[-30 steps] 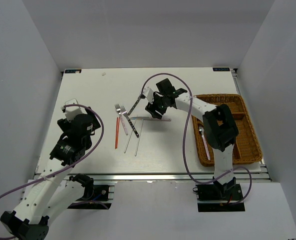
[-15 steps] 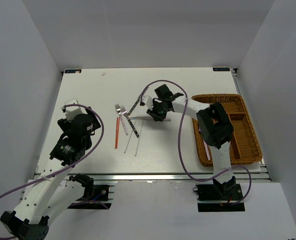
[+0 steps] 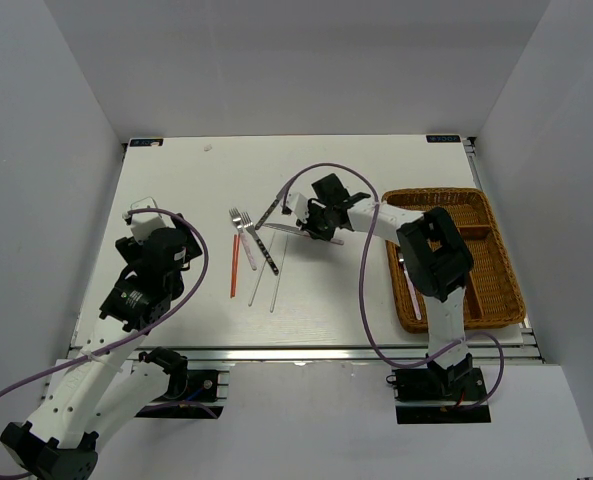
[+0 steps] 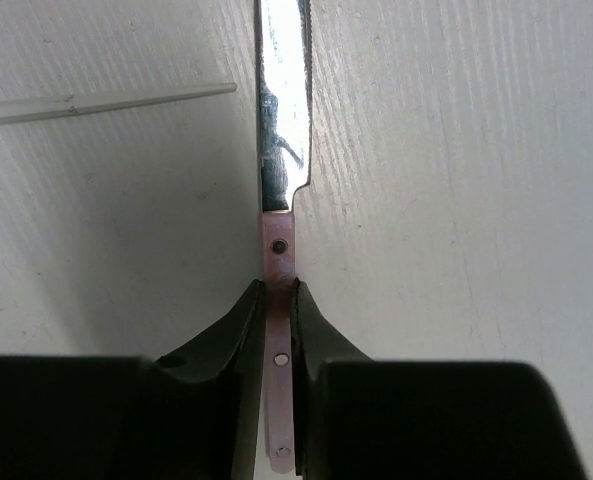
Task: Sort the eating utensils into containers
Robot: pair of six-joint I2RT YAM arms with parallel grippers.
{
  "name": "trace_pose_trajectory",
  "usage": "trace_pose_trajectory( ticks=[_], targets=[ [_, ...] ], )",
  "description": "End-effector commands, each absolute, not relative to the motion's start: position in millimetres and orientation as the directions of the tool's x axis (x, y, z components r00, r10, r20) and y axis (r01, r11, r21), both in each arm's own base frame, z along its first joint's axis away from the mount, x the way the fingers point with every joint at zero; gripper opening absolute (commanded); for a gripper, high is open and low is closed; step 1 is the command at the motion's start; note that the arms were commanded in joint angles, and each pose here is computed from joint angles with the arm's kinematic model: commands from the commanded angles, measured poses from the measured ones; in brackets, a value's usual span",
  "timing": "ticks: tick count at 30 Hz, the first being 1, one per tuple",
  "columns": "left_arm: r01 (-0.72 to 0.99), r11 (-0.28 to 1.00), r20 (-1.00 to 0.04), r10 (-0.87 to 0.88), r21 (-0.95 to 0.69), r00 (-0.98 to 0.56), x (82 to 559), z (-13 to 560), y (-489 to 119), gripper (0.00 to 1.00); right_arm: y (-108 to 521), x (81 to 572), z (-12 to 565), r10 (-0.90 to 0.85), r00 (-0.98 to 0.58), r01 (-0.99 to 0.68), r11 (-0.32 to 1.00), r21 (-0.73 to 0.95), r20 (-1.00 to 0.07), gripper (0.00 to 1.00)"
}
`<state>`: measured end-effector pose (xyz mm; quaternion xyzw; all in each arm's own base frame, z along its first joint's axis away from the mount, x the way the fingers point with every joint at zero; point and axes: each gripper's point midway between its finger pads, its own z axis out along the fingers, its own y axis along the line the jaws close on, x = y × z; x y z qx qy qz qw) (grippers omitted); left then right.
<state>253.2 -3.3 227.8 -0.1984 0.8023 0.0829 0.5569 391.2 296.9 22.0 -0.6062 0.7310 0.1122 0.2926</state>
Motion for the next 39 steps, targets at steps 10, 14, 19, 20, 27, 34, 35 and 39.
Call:
trace_pose_trajectory(
  ticks=[10,14,19,20,27,34,35,39],
  targets=[
    [-0.406,0.909,-0.928,-0.225,-0.091,-0.296,252.5,229.2,-2.7,0.98,247.6,370.7,32.0,-0.810,-0.261,-0.917,0.377,-0.126,-0.525,0.00],
    [-0.406,0.909,-0.928,-0.225,-0.091,-0.296,252.4,229.6,-2.7,0.98,242.8,379.0,60.4,-0.728,-0.348,-0.860,0.498,-0.107,-0.590,0.00],
    [-0.406,0.909,-0.929,-0.226,-0.093,-0.294,252.4,229.6,-2.9,0.98,237.2,397.5,106.8,-0.515,-0.483,-0.712,0.702,-0.025,-0.708,0.00],
    [-0.408,0.909,-0.928,-0.226,-0.092,-0.295,252.3,229.0,-2.4,0.98,233.0,404.4,114.4,-0.457,-0.511,-0.657,0.754,-0.012,-0.728,0.00],
    [-0.410,0.907,-0.929,-0.227,-0.091,-0.294,251.9,229.3,-1.8,0.98,136.8,448.4,170.7,0.339,-0.528,0.095,0.935,0.343,-0.778,0.00],
    [-0.407,0.908,-0.930,-0.229,-0.098,-0.289,251.3,230.4,-2.1,0.98,28.6,427.2,142.3,0.879,-0.094,0.646,0.412,0.643,-0.468,0.00],
    [-0.407,0.908,-0.930,-0.230,-0.099,-0.287,251.1,230.7,-2.1,0.98,23.5,426.4,141.0,0.886,-0.062,0.658,0.383,0.649,-0.459,0.00],
    [-0.402,0.910,-0.929,-0.231,-0.102,-0.288,251.6,230.9,-3.2,0.98,3.0,427.1,133.8,0.907,0.072,0.704,0.250,0.665,-0.416,0.00]
  ],
)
